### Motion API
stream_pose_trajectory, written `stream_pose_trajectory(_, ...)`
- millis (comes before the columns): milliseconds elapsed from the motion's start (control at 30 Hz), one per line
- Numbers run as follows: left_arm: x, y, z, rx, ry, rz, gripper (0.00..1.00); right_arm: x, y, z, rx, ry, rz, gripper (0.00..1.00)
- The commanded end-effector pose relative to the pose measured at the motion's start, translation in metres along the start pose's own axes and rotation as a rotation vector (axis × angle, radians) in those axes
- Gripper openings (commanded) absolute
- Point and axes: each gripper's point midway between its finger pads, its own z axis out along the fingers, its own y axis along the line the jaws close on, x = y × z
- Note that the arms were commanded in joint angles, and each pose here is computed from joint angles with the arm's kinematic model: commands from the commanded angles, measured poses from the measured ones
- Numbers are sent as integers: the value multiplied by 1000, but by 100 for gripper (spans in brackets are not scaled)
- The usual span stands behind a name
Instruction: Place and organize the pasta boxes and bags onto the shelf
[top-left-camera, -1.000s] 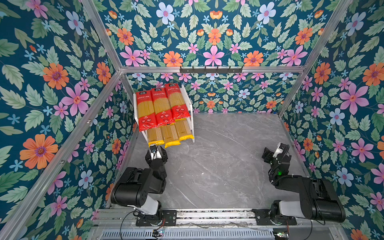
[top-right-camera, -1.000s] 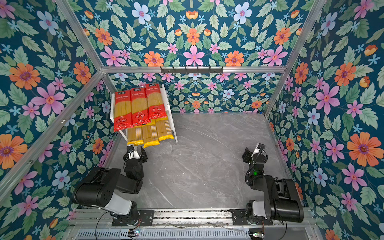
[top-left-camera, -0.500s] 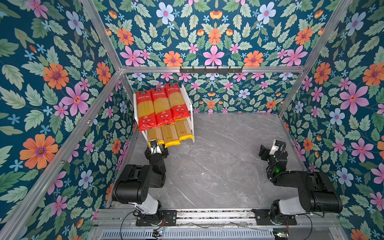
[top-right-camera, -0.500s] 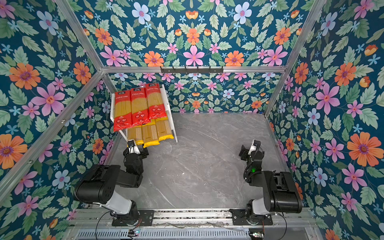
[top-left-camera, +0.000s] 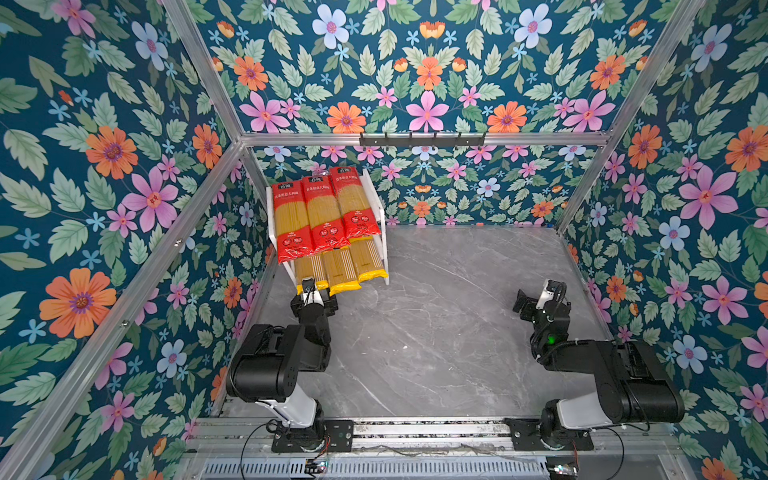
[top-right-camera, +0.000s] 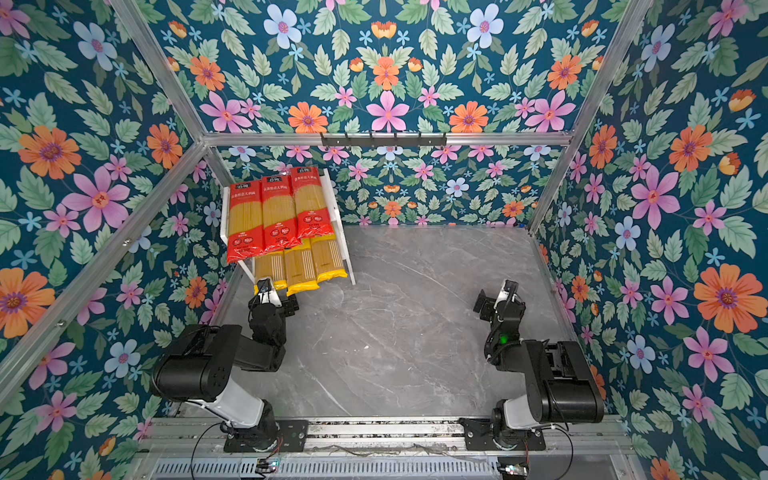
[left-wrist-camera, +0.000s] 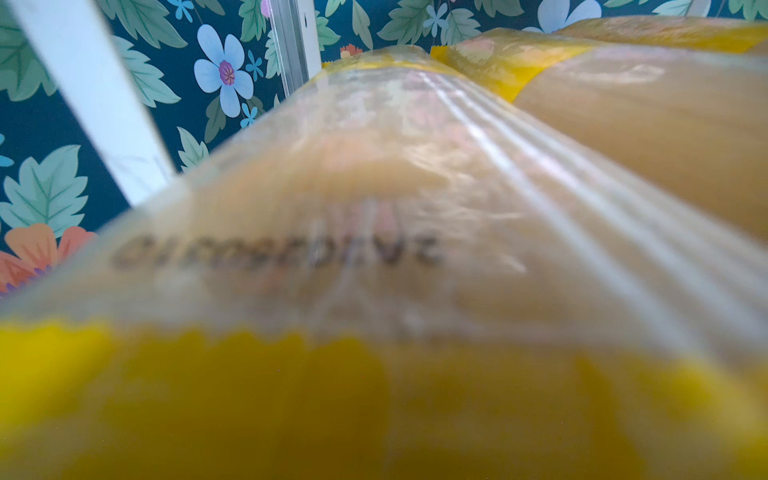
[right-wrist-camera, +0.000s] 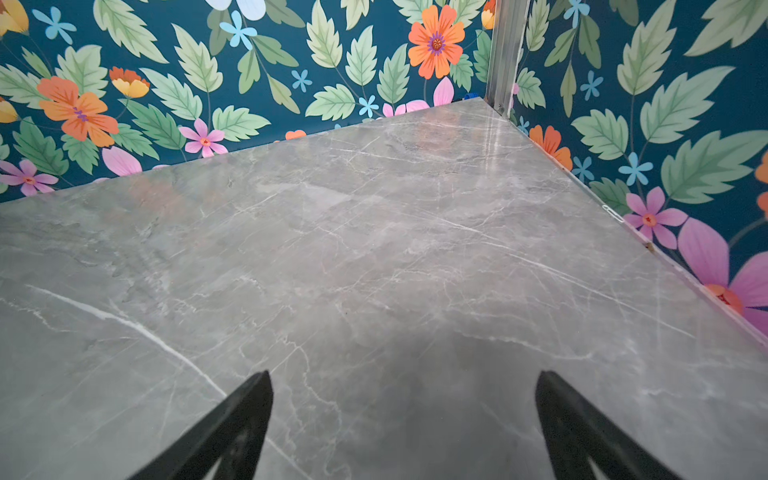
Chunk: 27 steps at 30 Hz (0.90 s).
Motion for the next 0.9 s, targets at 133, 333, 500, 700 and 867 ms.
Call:
stream_pose_trajectory(133, 4, 0, 0, 2, 18, -7, 100, -7, -2, 0, 18, -26, -13, 99)
stream_pose_trajectory(333, 4, 1, 1, -3, 20, -12, 100, -5, -4, -2, 12, -30, -3, 99)
stream_pose_trajectory(500, 4, 1, 1, -1, 19, -12, 100, -6, -3, -2, 10, -33, -4, 99)
stream_pose_trajectory(700, 4, 1, 1, -1, 20, -12, 100, -7, -3, -1, 11, -35, -3, 99)
stream_pose_trajectory(867, 4, 1, 1, -2, 20, -12, 100, -7, -2, 0, 6, -27, -9, 99)
